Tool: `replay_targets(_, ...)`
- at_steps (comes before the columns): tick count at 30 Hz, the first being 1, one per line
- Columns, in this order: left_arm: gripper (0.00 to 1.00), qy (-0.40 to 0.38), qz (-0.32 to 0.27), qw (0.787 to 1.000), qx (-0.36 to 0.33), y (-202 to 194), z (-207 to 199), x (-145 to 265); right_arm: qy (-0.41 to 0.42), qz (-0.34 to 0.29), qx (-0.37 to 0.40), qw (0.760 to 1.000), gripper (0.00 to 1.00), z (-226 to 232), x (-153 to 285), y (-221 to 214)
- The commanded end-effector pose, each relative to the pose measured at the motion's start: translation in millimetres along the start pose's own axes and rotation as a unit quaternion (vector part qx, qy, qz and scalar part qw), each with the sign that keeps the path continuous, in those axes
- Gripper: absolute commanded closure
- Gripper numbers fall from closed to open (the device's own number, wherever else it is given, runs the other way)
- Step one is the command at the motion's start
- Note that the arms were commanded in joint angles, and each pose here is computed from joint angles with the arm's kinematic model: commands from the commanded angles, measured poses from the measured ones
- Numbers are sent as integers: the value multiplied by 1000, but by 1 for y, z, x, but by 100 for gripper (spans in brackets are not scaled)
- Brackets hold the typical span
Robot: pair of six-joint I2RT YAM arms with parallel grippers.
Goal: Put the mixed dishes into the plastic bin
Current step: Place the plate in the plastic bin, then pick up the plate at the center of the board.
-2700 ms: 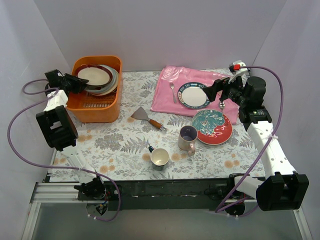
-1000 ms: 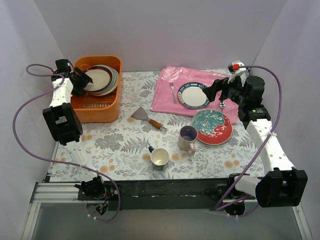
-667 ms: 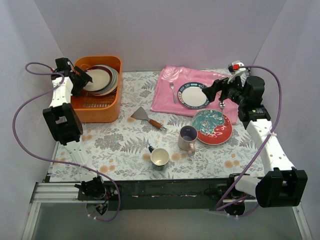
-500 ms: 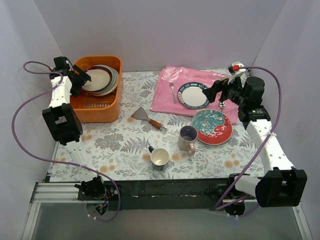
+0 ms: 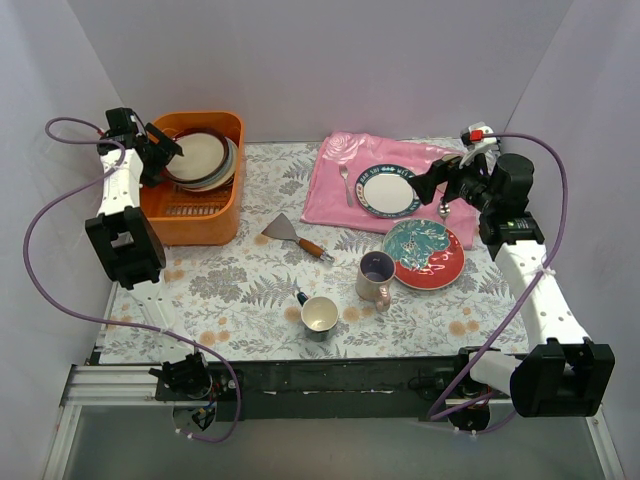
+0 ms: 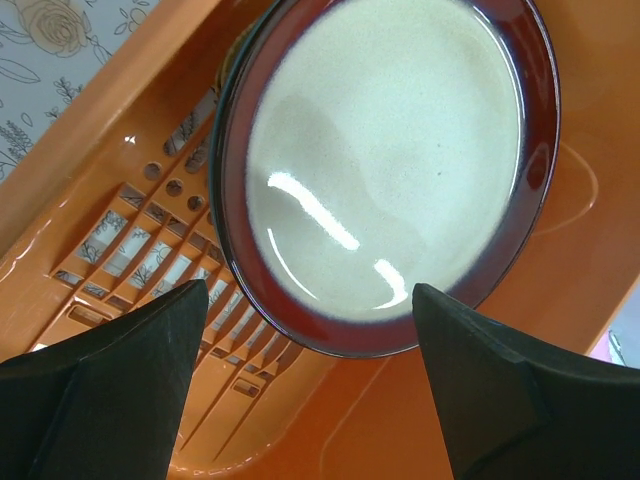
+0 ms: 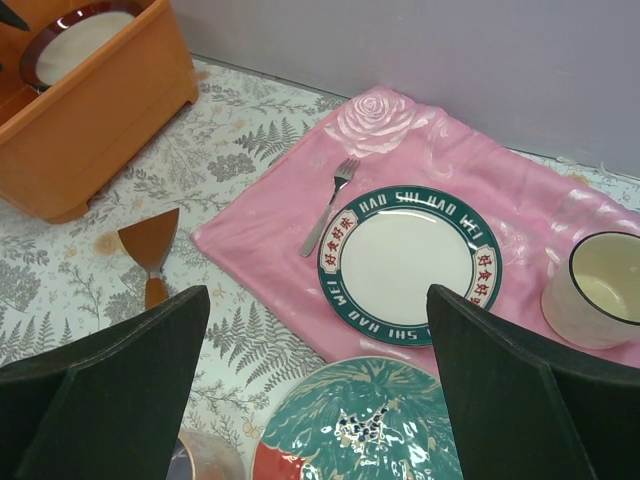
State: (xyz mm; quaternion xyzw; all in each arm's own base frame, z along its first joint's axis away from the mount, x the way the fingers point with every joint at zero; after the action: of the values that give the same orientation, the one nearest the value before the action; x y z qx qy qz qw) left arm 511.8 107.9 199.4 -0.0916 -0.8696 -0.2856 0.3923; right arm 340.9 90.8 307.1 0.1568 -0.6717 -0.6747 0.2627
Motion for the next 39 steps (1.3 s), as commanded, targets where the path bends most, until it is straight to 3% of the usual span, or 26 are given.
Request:
replay_targets(1,17,-42,-18,999,-8,9,-24,26,8,-22,27,999,3,4,8,16)
replay_targets(10,16,-107,-55,992,-32,10,-44,102,84,19,149,985,1,16,22,22)
replay_targets(13,2,-131,-76,988,-31,8,-49,134,111,23,184,976,1,22,27,27)
replay_targets(15,2,-151,-88,984,-20,10,-47,155,127,35,183,974,1,26,32,24)
replay_targets(20,2,-190,-66,979,32,8,-25,168,157,50,221,961,2,34,43,17)
replay_targets(26,2,-258,-13,963,76,0,-33,170,175,74,259,947,1,39,55,1)
replay_targets(31,2,-289,-4,956,58,0,-48,180,163,105,286,938,1,34,64,-19)
replay_targets(39,2,-342,16,939,-39,-34,-95,195,151,152,305,928,1,27,74,-62)
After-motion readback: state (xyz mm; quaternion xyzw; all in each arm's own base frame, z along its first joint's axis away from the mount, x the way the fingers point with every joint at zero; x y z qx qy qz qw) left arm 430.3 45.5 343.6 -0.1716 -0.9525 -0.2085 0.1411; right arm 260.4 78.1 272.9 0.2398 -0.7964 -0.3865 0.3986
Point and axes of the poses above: each gripper's point midway between its finger pads, its own x axis back along the fingers, its own z axis along the line the jaws close on, y = z × x, the point moved 4 cm from there along x, back along the fingers, and after that the axes turned 5 degrees about x, right-handed, at the moved point
